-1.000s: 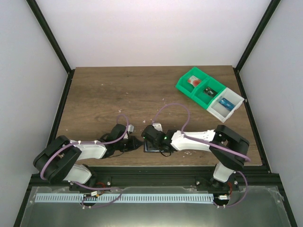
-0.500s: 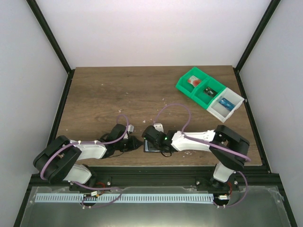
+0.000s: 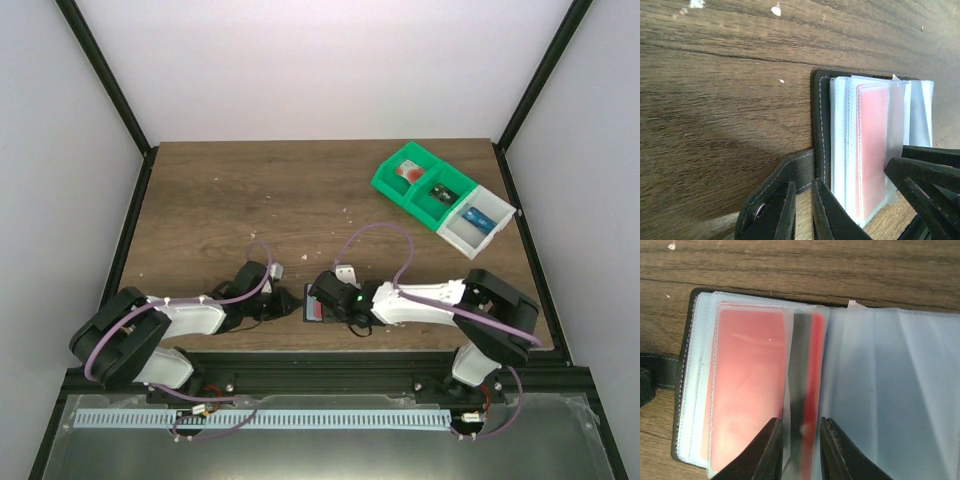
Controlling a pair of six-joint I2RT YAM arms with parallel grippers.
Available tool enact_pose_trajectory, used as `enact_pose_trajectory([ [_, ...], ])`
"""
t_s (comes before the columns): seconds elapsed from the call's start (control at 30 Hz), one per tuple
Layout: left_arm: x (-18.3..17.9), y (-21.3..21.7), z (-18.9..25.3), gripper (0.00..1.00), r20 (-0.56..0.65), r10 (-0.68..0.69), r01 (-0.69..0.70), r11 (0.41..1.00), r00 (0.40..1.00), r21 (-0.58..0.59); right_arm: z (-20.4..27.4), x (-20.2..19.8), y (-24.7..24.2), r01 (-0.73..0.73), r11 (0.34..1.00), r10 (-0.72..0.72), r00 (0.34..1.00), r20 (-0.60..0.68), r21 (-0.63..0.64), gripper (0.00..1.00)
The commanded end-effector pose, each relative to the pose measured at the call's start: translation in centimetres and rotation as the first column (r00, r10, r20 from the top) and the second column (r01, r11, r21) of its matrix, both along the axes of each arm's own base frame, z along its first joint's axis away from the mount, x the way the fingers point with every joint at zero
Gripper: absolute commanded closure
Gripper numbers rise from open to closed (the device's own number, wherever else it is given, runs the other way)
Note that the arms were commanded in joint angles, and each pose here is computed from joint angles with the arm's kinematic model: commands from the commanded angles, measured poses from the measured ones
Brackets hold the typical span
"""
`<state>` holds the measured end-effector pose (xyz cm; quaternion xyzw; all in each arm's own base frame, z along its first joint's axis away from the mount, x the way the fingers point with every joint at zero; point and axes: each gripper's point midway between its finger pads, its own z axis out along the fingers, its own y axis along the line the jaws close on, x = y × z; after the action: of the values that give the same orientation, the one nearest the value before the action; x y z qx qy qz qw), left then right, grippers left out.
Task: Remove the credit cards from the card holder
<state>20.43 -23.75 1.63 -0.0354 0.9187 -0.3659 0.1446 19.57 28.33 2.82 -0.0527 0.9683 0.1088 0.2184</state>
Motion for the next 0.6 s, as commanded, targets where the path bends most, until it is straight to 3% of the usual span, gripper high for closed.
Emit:
enact_pose_trajectory([
  [0.0, -1.8, 3.7, -4.1, 0.86, -0.095, 0.056, -0.036, 0.979, 0.994, 0.203, 1.1, 0.2, -0.3, 0.010, 1.000, -0.011, 0.999, 0.031, 0.013, 0.79],
  [0.27, -1.3, 3.4, -3.4, 0.86, -0.086, 0.055, -0.037, 0.979, 0.995, 0.200, 2.1, 0.4, -0.1, -0.003, 0.999, -0.001, 0.998, 0.065, 0.053, 0.82],
  [0.57, -0.4, 0.7, 0.8, 0.72, -0.034, 0.015, -0.011, 0.994, 0.999, 0.111, 0.1, 0.0, -0.9, 0.002, 0.999, -0.003, 1.000, 0.031, 0.046, 0.85],
])
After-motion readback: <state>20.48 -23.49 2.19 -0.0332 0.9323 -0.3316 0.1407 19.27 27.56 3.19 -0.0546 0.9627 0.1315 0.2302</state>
